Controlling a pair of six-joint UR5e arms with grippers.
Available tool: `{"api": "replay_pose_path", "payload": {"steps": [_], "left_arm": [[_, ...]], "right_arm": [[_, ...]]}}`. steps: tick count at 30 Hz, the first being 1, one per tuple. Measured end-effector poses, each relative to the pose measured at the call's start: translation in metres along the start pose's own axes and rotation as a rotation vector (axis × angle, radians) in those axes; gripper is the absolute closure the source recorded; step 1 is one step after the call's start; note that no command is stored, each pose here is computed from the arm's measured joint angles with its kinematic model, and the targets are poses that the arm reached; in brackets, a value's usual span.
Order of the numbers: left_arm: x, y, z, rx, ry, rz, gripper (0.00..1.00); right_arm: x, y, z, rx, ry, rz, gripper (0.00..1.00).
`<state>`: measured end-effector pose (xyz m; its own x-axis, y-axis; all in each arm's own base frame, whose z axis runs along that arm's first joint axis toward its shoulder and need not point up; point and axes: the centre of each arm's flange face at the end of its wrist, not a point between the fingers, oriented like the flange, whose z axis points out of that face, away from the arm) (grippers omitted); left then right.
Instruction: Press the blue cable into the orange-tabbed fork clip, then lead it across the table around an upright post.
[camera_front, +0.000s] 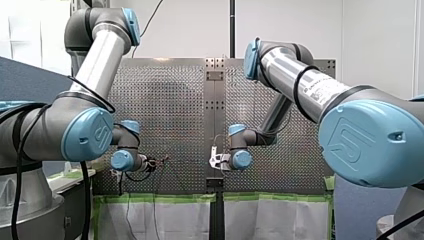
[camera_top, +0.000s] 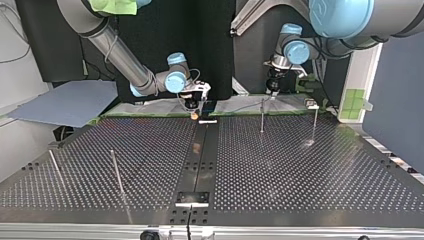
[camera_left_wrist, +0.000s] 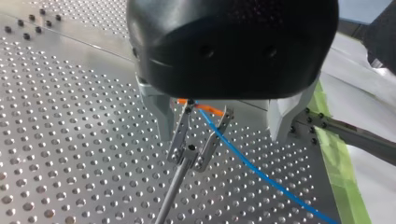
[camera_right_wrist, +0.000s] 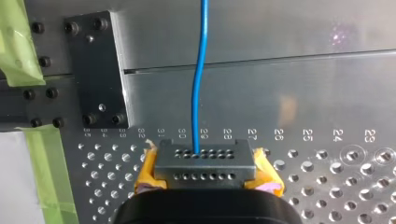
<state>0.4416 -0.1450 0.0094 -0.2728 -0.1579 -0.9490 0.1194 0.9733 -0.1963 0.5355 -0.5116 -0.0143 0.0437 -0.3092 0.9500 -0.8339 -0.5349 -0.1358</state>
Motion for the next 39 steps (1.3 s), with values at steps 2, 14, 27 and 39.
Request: {"api": "replay_pose_path", "payload": {"steps": [2,14,27,39], "left_arm": [[0.001,-0.002,0.0,0.003,0.002,0.005,0.0],[0.003,-0.01,-0.002,0.017,0.01,0.038,0.0],[0.003,-0.012,-0.003,0.019,0.01,0.042,0.0],[0.006,-0.018,-0.005,0.043,0.022,0.096,0.0]], "right_arm": [[0.0,0.001,0.0,-0.001,-0.001,0.002,1.0],[0.0,0.002,0.0,-0.003,-0.001,0.005,1.0],[-0.001,0.003,0.001,-0.003,-0.001,0.006,1.0],[-0.001,0.003,0.001,-0.004,0.001,0.006,1.0]]}}
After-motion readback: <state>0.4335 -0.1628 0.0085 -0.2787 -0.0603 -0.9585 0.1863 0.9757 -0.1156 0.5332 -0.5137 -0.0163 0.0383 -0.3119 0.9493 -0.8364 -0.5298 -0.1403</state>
